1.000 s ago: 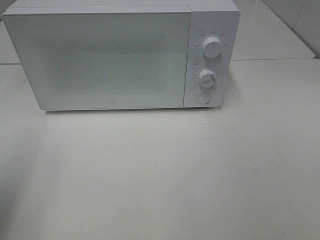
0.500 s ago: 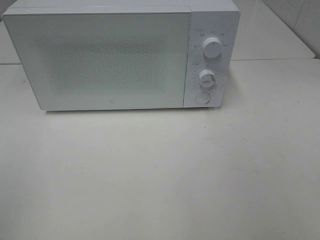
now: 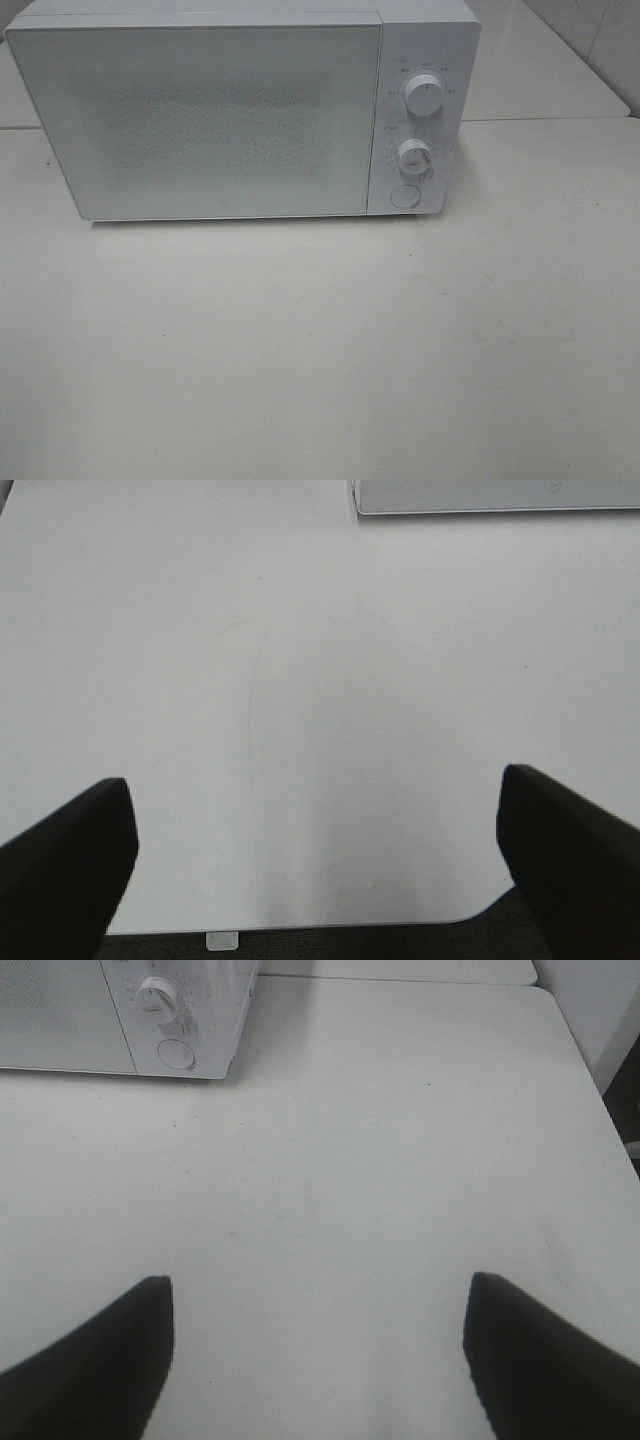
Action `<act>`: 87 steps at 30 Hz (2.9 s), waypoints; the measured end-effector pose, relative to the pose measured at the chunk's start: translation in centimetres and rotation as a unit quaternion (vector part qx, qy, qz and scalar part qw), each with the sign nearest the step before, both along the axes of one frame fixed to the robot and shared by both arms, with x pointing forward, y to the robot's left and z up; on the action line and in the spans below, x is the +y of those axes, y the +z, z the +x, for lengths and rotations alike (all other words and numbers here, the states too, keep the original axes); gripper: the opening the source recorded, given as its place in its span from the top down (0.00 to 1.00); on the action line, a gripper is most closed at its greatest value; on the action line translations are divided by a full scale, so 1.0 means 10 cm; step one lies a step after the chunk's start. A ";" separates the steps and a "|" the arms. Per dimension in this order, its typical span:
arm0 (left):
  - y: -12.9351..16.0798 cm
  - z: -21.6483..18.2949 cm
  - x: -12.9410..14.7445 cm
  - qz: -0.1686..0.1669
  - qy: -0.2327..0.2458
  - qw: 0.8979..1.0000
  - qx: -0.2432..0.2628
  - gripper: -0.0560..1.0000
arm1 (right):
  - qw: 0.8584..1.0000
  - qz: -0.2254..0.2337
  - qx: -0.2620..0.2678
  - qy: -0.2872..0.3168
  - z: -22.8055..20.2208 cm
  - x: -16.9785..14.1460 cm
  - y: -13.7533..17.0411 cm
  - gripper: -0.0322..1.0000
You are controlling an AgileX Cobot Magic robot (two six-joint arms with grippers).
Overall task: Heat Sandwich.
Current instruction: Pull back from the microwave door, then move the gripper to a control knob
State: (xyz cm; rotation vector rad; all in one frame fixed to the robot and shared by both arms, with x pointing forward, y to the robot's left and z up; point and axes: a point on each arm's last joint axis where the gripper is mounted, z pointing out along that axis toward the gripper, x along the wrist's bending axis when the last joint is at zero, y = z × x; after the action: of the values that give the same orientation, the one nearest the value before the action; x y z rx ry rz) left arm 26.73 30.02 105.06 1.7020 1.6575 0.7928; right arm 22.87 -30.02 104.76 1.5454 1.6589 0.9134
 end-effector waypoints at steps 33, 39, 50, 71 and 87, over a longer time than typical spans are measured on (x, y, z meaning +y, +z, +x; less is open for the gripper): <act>0.03 -0.33 0.01 -0.002 -0.002 0.994 -0.109 0.08 | 1.000 0.000 0.000 0.000 0.00 0.00 0.00 0.23; 0.03 -0.33 0.01 -0.002 -0.002 0.994 -0.109 0.08 | 1.000 0.000 0.000 0.000 0.00 0.00 0.00 0.23; 0.03 -0.33 0.01 -0.002 -0.002 0.994 -0.109 0.08 | 1.000 0.000 0.000 0.000 0.00 0.00 0.00 0.23; 0.03 -0.33 0.01 -0.002 -0.002 0.994 -0.109 0.08 | 1.000 0.000 0.000 0.000 0.00 0.00 0.00 0.23; 0.03 -0.33 0.01 -0.002 -0.002 0.994 -0.109 0.08 | 1.000 0.001 -0.008 0.000 0.00 0.00 0.02 0.23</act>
State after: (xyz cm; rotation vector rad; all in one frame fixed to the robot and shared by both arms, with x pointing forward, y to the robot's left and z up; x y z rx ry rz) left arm 23.43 30.08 105.34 1.5551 1.5056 0.9366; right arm 22.87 -30.02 104.99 1.5351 1.6462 0.9256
